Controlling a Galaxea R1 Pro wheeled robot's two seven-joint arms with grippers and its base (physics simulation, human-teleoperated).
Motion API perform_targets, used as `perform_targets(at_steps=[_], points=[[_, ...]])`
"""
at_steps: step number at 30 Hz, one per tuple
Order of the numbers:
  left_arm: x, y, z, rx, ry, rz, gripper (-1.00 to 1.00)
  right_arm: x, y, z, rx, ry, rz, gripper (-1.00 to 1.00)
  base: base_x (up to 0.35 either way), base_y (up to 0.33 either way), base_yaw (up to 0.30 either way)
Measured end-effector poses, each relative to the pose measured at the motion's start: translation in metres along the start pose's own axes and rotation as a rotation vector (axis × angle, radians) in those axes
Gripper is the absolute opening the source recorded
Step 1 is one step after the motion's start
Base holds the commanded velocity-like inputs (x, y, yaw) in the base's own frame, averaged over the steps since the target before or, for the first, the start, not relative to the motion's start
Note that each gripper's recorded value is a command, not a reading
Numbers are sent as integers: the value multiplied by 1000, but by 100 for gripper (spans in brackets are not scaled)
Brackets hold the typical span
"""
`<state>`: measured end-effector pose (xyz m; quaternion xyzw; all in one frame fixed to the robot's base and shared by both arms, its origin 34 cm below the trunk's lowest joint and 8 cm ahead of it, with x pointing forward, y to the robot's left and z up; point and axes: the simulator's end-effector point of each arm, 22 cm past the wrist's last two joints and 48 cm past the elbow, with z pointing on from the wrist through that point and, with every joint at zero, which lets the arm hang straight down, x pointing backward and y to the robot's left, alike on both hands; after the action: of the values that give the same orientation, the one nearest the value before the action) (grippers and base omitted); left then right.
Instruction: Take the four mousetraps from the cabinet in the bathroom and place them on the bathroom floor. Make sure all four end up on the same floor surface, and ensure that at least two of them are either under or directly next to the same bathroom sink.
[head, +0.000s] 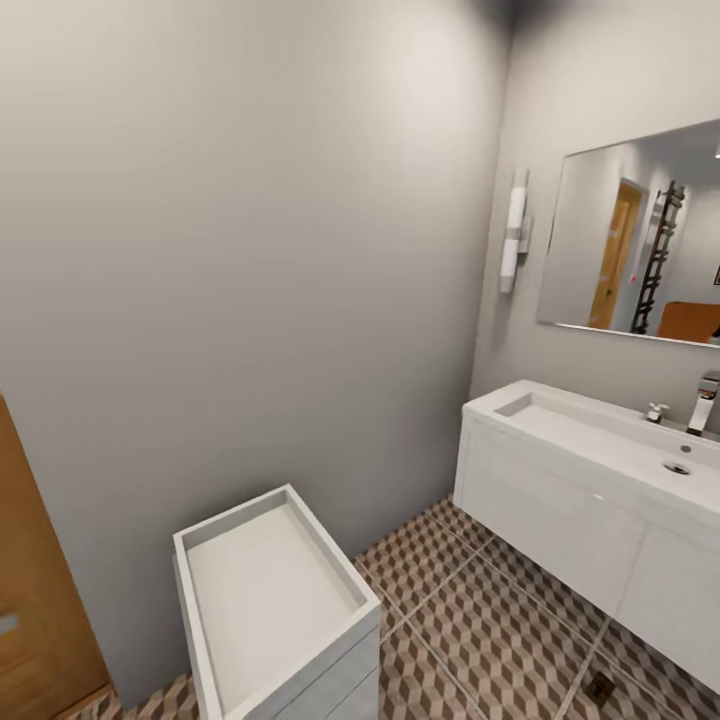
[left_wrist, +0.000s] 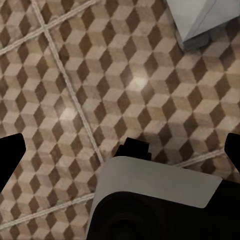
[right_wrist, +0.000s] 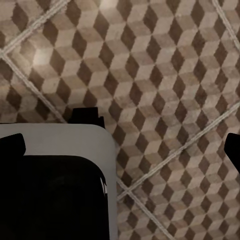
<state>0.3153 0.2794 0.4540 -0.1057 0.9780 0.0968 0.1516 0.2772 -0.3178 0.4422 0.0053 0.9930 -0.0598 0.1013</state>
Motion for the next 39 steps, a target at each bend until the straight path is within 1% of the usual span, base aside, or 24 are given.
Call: perform_targets(at_steps=[10,39], points=[[1,-2,0,1,4,-11,100,0,1,0,-6,1,-1,100,0,0,214],[6,-8,-2,9,16,-20,100,1,3,0,-7,4,-4,100,0,0,275]])
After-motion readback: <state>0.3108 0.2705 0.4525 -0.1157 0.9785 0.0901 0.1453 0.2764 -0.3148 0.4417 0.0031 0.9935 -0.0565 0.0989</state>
